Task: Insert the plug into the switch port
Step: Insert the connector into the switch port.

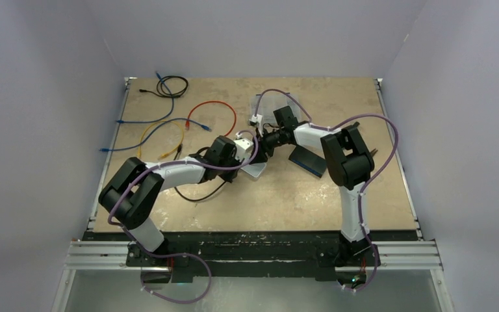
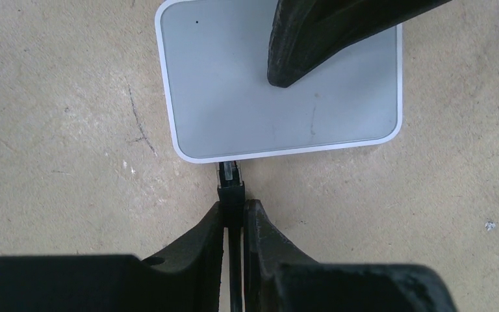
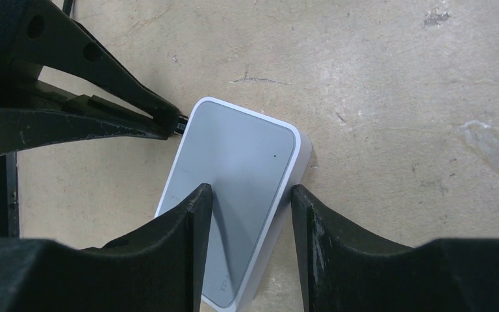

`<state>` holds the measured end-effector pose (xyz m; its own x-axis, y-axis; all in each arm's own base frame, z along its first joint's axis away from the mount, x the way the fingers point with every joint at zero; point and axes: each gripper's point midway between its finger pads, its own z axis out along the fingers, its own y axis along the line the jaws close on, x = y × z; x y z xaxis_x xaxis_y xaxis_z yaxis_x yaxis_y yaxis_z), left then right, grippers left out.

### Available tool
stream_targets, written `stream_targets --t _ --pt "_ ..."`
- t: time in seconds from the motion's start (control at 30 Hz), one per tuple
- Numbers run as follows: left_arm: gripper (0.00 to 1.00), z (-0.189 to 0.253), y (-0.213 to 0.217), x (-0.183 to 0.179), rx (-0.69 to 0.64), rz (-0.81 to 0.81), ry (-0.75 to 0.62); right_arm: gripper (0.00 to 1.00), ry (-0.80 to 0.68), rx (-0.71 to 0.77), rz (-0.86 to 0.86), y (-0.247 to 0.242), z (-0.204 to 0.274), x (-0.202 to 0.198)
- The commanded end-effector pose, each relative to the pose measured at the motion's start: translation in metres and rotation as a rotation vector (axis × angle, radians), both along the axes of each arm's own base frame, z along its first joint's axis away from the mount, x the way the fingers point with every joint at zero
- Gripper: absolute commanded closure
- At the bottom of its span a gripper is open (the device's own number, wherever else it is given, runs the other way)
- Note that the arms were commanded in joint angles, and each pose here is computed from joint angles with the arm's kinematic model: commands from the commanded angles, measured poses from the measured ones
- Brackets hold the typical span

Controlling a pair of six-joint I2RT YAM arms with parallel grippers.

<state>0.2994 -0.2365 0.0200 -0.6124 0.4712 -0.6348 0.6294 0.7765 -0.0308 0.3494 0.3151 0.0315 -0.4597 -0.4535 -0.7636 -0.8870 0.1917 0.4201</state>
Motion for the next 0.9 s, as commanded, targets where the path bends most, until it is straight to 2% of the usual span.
stream_targets --t 0.0,0.13,0.3,0.5,0.67,0.77,0.87 --pt "1.0 0.053 -0.035 0.052 -0.168 -0.068 -0.289 0.51 0.175 -0.009 0.226 0.024 -0.023 -0.079" --pt "1.0 0.06 -0.034 0.054 -0.158 -0.103 -0.343 0.51 0.176 -0.012 0.275 0.028 -0.024 -0.09" --pt "1.0 0.08 -0.028 0.068 -0.209 -0.042 -0.411 0.51 0.178 -0.007 0.354 0.034 -0.024 -0.105" --pt "1.0 0.084 -0.03 0.077 -0.273 0.026 -0.425 0.51 0.197 0.035 0.438 0.037 -0.017 -0.122" --pt "1.0 0.088 -0.058 0.063 -0.231 0.037 -0.482 0.51 0.206 0.059 0.432 0.041 -0.012 -0.122" --pt "1.0 0.097 -0.068 0.057 -0.35 0.069 -0.487 0.51 0.215 0.057 0.417 0.038 -0.013 -0.119" --pt "1.0 0.105 -0.048 0.064 -0.36 0.165 -0.518 0.51 0.221 0.056 0.405 0.036 -0.014 -0.117"
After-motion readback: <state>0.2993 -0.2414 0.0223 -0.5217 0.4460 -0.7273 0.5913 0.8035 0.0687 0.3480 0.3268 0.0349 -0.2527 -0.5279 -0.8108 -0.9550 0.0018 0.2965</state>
